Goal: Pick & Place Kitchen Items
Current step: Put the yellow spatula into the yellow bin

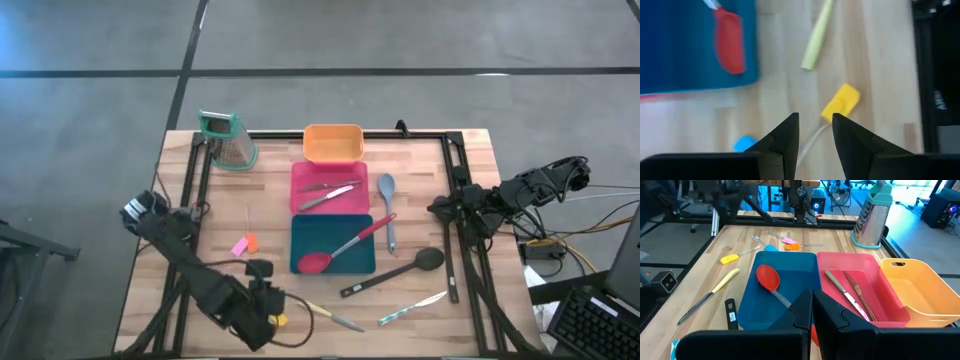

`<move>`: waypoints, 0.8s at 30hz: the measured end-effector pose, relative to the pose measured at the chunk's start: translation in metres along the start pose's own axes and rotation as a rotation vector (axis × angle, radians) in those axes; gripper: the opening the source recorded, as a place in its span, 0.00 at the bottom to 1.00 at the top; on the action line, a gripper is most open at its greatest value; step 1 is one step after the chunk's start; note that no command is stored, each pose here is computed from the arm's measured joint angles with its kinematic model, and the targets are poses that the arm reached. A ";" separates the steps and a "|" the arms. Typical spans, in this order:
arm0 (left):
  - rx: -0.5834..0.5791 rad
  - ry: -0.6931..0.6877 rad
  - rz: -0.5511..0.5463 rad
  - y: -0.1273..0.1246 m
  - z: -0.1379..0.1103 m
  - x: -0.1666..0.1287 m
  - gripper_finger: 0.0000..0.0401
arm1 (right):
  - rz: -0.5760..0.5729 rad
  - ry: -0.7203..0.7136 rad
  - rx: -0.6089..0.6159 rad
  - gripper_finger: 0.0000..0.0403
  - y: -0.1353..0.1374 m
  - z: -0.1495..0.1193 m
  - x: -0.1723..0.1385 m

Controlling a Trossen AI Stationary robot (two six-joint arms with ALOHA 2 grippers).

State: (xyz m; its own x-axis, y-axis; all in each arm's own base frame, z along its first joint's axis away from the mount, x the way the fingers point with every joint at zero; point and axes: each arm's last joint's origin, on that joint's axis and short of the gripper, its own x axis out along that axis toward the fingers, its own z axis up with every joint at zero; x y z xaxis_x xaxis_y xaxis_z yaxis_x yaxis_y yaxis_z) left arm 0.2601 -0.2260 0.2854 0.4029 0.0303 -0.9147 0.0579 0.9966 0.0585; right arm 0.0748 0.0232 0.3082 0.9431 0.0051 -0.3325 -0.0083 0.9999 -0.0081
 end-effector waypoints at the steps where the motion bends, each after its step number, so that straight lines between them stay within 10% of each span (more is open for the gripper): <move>1: -0.013 -0.001 -0.019 -0.002 -0.002 0.007 0.30 | 0.000 0.000 0.000 0.02 0.000 0.000 0.000; 24: -0.141 0.028 -0.227 -0.007 -0.041 0.085 0.62 | 0.000 0.000 0.000 0.02 0.000 0.000 0.000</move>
State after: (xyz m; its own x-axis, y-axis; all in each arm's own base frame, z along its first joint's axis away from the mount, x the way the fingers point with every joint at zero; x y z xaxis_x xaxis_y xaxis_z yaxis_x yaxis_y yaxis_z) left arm 0.2567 -0.2269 0.1915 0.3684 -0.1953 -0.9089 0.0150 0.9788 -0.2043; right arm 0.0748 0.0232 0.3083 0.9432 0.0055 -0.3322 -0.0086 0.9999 -0.0079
